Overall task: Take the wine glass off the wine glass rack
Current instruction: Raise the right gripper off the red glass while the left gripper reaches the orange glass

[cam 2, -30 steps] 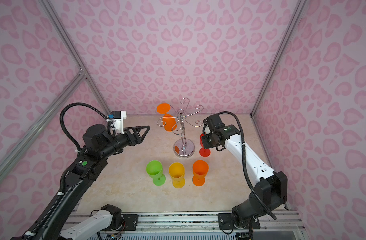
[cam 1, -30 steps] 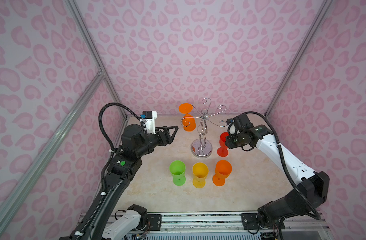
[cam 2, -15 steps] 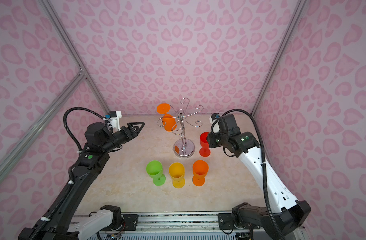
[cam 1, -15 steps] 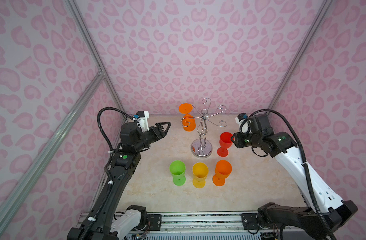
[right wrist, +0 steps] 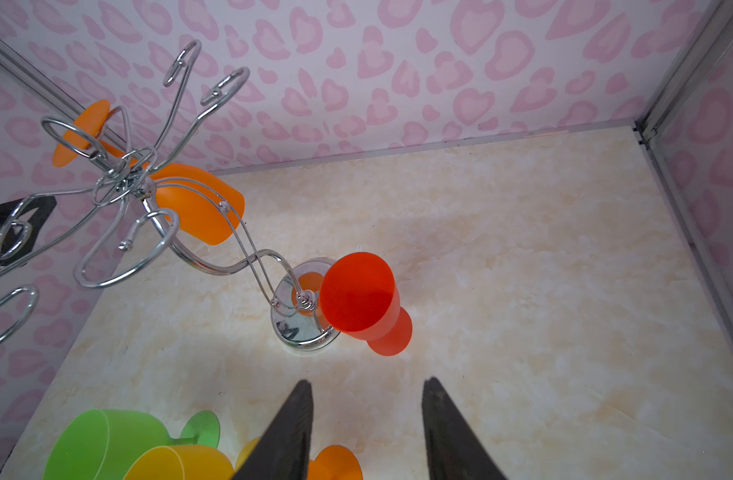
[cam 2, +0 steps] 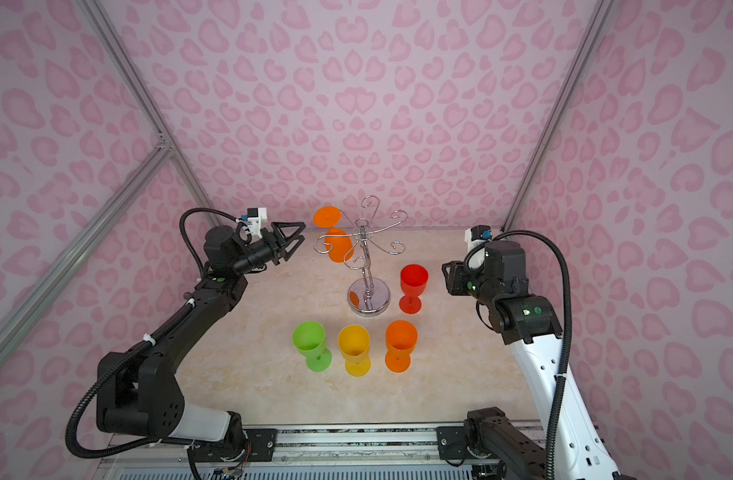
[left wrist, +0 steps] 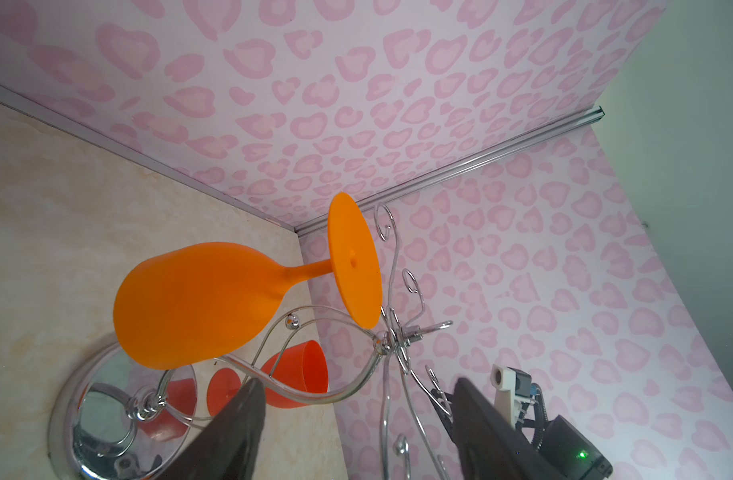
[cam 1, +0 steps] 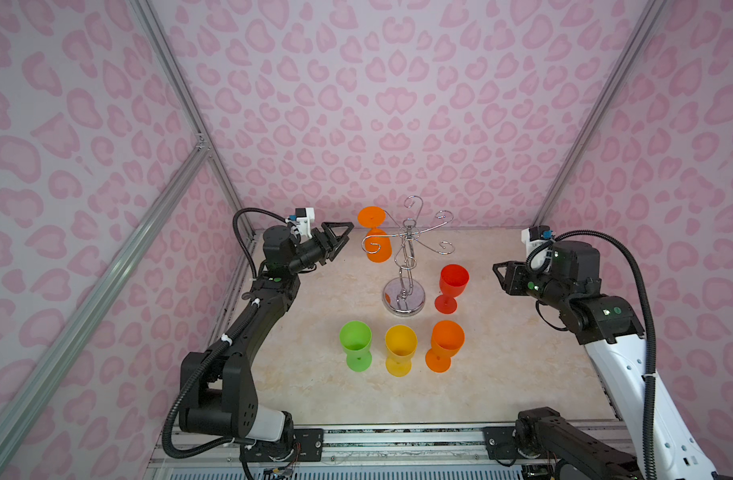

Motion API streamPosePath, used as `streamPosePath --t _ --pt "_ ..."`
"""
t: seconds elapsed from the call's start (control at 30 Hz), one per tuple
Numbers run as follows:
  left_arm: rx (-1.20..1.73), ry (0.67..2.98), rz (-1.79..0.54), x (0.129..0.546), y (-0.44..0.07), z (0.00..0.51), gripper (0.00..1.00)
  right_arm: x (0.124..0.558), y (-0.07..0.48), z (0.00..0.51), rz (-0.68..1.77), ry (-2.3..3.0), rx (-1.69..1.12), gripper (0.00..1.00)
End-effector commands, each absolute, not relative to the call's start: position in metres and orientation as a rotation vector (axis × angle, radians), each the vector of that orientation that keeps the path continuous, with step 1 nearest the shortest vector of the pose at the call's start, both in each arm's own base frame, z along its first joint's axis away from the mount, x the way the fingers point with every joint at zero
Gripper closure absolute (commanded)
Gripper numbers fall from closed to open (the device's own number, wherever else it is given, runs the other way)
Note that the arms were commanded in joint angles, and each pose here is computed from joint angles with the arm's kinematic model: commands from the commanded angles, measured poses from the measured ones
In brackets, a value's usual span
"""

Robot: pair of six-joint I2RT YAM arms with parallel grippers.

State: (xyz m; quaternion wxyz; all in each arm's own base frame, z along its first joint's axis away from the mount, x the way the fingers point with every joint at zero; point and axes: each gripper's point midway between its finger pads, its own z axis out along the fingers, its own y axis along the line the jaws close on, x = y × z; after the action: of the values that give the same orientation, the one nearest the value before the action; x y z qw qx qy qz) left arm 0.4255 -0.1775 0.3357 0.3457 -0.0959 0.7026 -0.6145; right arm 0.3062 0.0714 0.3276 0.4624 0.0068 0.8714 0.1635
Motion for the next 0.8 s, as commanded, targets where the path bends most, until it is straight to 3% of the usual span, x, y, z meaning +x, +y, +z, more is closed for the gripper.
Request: streamPosePath --t 0.0,0.47,0.6,0.77 --pt "-0.187 1.753 -1.675 0.43 -0.184 0.353 0.26 0.308 0.073 0.33 0.437 2.126 0.02 0.55" --pt "-0.22 1.811 -1.709 0.44 -0.189 0.326 0.12 0.308 0.069 0.329 0.455 2.117 0.028 0.53" --pt "-0.232 1.786 -1.72 0.443 -0.187 0.327 0.14 0.31 0.07 0.327 0.47 2.121 0.026 0.52" --pt "-0.234 1.745 -1.764 0.449 -0.189 0.338 0.28 0.311 0.073 0.326 0.488 2.117 0.026 0.53"
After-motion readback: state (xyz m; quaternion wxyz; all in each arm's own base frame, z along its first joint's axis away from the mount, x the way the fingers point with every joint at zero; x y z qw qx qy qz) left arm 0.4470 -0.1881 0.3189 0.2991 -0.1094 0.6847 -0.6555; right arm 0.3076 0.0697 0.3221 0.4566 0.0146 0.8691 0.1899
